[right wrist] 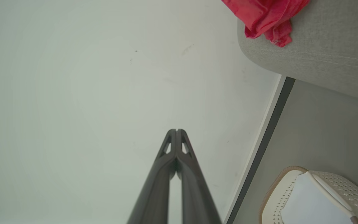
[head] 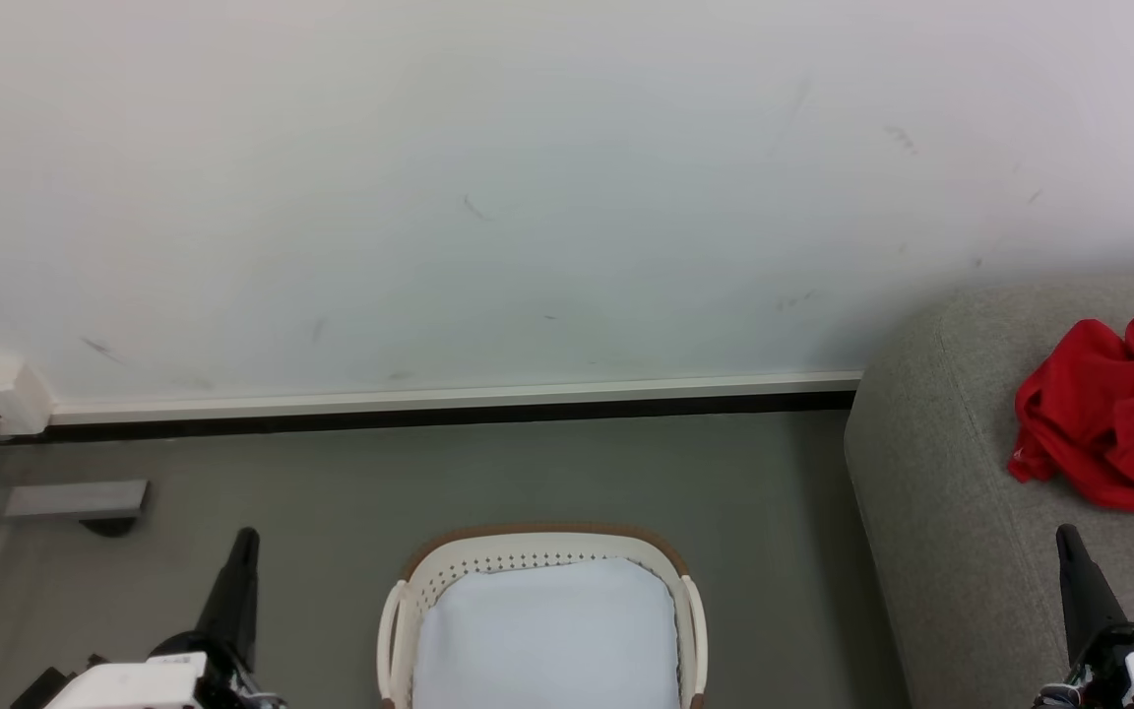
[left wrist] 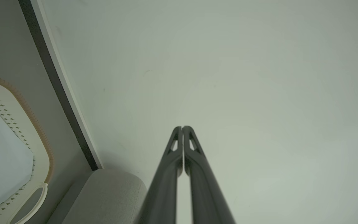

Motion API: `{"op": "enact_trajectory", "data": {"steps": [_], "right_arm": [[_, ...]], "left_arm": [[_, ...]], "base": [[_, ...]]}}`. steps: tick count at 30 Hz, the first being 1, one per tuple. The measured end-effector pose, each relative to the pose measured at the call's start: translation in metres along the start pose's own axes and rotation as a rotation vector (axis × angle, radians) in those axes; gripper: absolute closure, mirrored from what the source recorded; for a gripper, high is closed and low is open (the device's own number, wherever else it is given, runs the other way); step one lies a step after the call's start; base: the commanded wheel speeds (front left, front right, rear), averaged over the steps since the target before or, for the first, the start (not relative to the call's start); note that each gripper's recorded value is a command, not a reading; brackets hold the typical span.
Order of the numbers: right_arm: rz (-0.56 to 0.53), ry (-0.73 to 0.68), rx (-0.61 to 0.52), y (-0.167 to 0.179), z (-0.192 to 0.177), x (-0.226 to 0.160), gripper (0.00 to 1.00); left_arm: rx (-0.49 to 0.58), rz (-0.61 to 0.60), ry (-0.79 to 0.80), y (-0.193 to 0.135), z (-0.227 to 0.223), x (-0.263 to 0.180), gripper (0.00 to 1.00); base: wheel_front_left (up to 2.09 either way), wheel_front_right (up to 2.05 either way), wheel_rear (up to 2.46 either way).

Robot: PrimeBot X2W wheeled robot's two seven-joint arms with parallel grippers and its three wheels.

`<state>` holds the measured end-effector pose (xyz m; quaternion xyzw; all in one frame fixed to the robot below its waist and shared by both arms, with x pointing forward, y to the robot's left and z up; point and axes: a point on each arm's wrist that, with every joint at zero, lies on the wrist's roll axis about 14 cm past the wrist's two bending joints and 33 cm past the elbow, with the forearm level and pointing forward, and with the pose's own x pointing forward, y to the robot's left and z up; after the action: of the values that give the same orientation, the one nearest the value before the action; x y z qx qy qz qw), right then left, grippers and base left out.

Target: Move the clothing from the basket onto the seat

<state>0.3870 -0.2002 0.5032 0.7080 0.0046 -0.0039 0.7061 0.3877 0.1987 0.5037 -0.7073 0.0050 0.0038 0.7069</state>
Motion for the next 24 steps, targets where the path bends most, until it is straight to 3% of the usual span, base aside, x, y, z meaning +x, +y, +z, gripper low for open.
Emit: {"op": "enact_trajectory", "data": {"steps": [24], "right_arm": [[0.0, -0.001, 0.001, 0.0001, 0.0001, 0.0, 1.0]], "left_arm": [[0.0, 0.0, 0.0, -0.0001, 0.0, 0.0, 1.0]], "base": [[0.0, 0.0, 0.0]]}}
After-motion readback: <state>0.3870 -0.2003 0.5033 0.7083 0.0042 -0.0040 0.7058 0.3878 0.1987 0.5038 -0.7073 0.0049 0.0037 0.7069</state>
